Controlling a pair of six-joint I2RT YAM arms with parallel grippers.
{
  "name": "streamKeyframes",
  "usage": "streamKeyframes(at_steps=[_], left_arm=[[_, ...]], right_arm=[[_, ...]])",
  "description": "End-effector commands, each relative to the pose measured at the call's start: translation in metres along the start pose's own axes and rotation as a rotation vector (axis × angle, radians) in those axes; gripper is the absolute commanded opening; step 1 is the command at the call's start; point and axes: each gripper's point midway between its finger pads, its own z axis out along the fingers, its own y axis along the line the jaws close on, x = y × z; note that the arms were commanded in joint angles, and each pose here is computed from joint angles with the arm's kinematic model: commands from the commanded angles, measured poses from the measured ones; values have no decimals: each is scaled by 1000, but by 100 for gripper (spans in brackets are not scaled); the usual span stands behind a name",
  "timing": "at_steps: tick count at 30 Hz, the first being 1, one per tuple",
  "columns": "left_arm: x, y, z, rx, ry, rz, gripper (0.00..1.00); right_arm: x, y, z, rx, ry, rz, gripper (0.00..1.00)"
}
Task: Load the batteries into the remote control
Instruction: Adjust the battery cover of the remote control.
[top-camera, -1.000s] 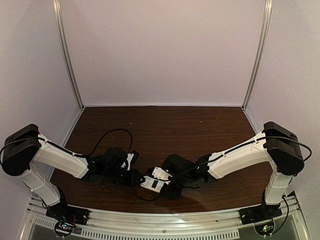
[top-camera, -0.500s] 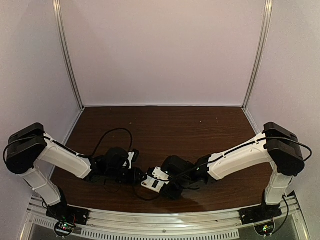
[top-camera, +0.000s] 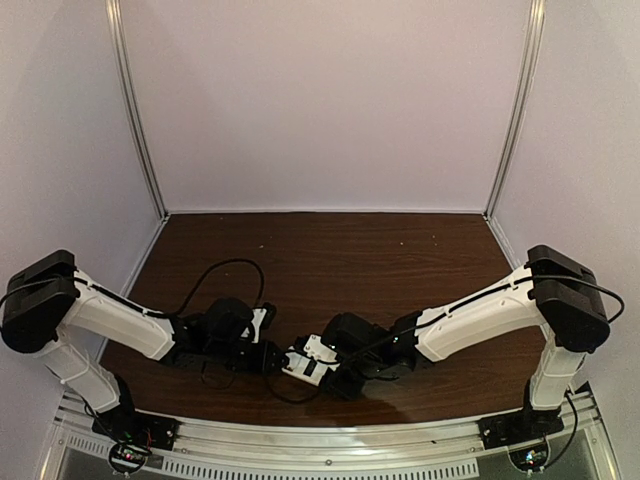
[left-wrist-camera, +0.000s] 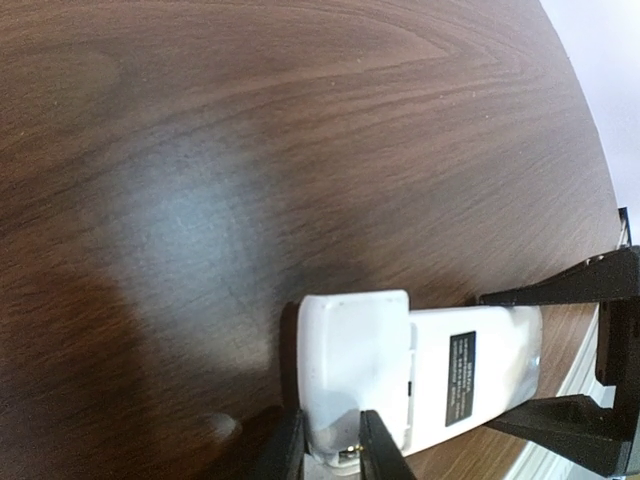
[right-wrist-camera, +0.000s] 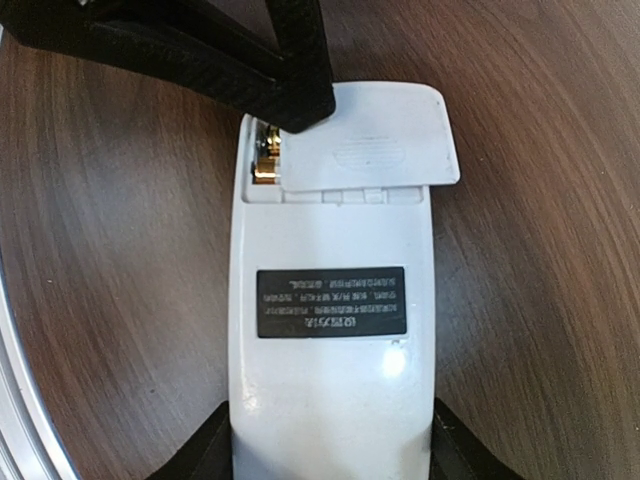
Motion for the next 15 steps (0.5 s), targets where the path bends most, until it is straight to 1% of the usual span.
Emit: streamKeyframes(at_steps=[1,3,5,15], left_arm=[[62,30,-2,-89,231,51,18],[61,31,-2,-98,228,54,20],[59,30,-2,-92,224,49,26],[42,25,-10,-79,166,53,40]], right_arm=[[18,-5,9,30,42,-56,13],[19,-4,8,19,46,-64,12],[20,-2,7,12,45,-65,12],[26,-3,3,9,52,-101,11]])
